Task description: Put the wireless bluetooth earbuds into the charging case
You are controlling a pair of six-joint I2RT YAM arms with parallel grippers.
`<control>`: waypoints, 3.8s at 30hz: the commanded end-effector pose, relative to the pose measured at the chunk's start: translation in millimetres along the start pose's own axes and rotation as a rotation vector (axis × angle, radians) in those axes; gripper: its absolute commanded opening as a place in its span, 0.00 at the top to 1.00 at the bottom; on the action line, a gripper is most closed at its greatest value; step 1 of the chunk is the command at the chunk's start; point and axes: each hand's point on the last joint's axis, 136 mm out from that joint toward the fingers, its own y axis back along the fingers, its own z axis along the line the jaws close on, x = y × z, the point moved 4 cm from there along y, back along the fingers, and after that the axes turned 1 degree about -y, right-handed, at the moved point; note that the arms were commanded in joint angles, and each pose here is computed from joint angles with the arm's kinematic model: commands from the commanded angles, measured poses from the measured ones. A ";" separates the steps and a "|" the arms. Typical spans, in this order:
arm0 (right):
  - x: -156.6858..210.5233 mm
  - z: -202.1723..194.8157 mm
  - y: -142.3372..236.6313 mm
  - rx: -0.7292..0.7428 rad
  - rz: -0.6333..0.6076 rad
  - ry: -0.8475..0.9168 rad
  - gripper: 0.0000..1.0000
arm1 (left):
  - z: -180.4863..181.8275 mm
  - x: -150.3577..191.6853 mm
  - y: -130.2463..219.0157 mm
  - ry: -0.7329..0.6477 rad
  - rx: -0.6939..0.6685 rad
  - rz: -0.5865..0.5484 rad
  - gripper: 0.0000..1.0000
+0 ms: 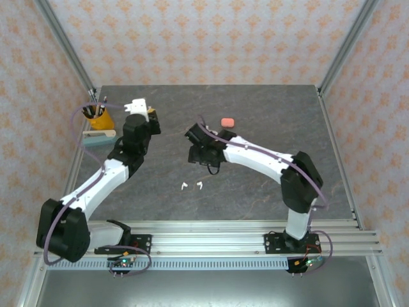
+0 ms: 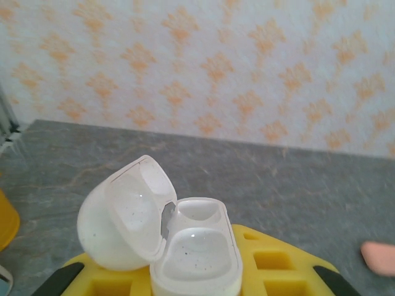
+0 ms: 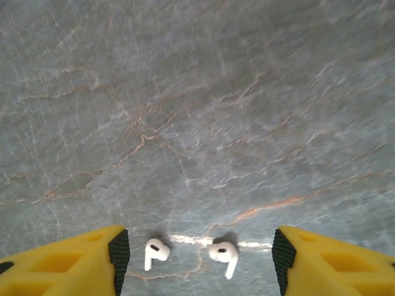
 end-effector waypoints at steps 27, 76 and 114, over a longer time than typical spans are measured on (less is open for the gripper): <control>72.7 44.9 -65.8 0.181 0.170 -0.277 0.37 | 16.1 -12.7 59.1 0.102 0.184 -0.286 1.00; 79.7 34.0 -96.0 0.381 0.228 -0.256 0.55 | 25.0 -7.0 60.7 0.124 0.136 -0.295 1.00; 79.2 28.2 -96.1 0.357 0.227 -0.266 0.66 | 22.4 -7.1 60.0 0.135 0.154 -0.289 1.00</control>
